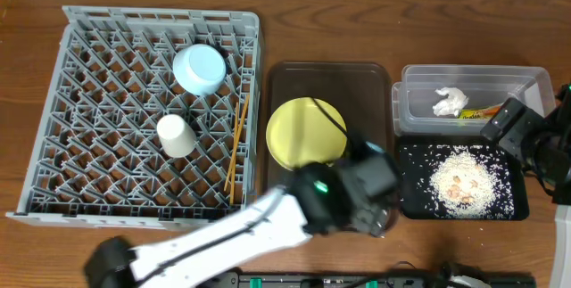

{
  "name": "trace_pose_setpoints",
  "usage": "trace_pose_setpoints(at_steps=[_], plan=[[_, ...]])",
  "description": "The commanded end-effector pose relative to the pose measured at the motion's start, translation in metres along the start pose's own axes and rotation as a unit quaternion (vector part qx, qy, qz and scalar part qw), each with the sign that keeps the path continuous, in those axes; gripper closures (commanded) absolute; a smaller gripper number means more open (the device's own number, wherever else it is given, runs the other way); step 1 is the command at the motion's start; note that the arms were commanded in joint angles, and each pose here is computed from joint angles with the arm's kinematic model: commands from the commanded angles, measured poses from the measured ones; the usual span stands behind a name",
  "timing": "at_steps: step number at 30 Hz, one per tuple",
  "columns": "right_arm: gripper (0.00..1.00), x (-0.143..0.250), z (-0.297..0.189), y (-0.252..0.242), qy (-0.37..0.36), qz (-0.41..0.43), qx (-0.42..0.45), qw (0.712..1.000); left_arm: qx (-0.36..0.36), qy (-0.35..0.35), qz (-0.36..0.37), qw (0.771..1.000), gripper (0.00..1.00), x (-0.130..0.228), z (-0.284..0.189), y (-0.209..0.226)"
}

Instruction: Sort waste into correct bins and load items into the dishwasher

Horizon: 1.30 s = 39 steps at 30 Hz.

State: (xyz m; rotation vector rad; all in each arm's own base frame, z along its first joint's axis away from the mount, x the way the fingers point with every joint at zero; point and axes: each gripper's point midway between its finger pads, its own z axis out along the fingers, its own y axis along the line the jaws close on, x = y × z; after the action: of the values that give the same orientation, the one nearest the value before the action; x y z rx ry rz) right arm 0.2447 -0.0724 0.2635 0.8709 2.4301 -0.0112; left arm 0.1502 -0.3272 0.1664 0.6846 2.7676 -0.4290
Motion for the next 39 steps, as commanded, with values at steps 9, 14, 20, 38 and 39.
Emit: trace_pose_setpoints(at_steps=[9,14,20,38,39], plan=[[0.01,0.000,-0.002,0.000,-0.002,-0.007,-0.001,1.000,-0.135,0.050,0.003,0.990,0.51,0.021,0.088,0.019],[0.01,-0.001,-0.002,0.000,-0.002,-0.006,-0.001,1.000,-0.163,0.064,0.005,0.985,0.51,0.025,0.104,0.030],[0.01,-0.001,-0.002,0.000,-0.002,-0.007,-0.001,1.000,-0.182,0.078,-0.026,0.980,0.57,0.034,0.119,0.036],[0.01,-0.001,-0.002,0.000,-0.002,-0.006,-0.001,1.000,-0.224,0.123,-0.026,0.966,0.25,0.062,0.144,0.057],[0.01,-0.001,-0.002,0.000,-0.002,-0.007,-0.001,1.000,-0.225,0.126,-0.025,0.966,0.25,0.064,0.144,0.057]])
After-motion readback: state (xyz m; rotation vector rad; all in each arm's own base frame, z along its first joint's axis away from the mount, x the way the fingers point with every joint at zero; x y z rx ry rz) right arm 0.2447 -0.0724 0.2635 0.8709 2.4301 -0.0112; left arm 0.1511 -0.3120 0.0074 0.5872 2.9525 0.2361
